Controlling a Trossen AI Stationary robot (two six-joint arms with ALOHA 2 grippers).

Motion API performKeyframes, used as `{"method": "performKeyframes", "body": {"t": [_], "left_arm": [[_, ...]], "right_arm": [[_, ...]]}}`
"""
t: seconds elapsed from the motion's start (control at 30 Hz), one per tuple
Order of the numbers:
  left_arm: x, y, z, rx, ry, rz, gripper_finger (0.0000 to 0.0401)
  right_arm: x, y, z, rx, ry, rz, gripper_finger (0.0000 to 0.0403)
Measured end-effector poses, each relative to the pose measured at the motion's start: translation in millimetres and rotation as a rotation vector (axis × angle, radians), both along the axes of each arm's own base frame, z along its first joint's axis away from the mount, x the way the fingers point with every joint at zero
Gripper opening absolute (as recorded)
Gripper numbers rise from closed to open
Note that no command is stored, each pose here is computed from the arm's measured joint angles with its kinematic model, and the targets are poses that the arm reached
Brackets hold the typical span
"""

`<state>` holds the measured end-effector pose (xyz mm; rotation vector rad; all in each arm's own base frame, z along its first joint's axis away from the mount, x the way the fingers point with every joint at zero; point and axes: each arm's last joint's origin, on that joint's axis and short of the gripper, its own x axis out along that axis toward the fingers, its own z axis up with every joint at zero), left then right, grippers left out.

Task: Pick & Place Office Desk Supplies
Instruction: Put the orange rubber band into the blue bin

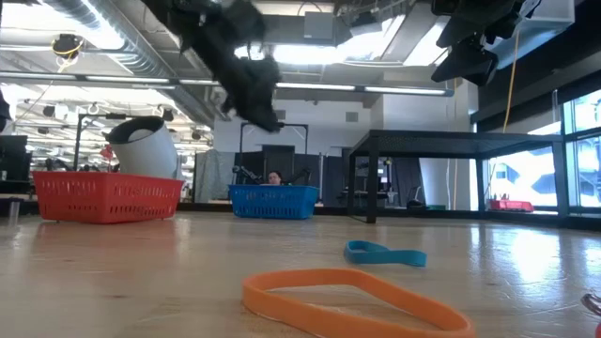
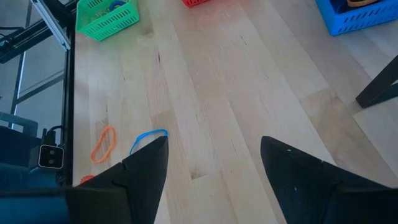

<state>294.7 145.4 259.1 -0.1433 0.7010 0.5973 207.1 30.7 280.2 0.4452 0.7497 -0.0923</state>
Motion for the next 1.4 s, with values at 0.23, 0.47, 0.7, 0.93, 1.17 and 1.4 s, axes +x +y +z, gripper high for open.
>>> {"method": "performKeyframes", "body": {"t": [0.23,0.47,0.7,0.93,1.17,1.4], "left_arm": [[2.8,-40.7,47.6,-0.036,-0.205,-0.047,0.0107],[3.3,-114.5,68.7,-0.171,-0.33,-0.19,0.0105],[-9.9,-187.6,87.2,-0.345,-0.462,-0.284,0.0103],[-25.7,-257.8,84.1,-0.456,-0.481,-0.325,0.0113],[-22.2,-306.4,49.9,-0.462,-0.42,-0.248,0.0114],[3.6,-321.6,-1.9,-0.359,-0.261,-0.256,0.0114]], "right_arm": [[0.0,0.0,0.0,0.0,0.0,0.0,0.0258],[-0.1,0.0,0.1,0.0,0.0,0.0,0.0258],[-0.1,0.0,0.1,0.0,0.0,0.0,0.0258],[-0.1,0.0,0.1,0.0,0.0,0.0,0.0259],[0.0,0.0,0.1,0.0,-0.001,0.0,0.0259],[0.1,0.0,0.2,0.0,-0.002,0.0,0.0259]]}}
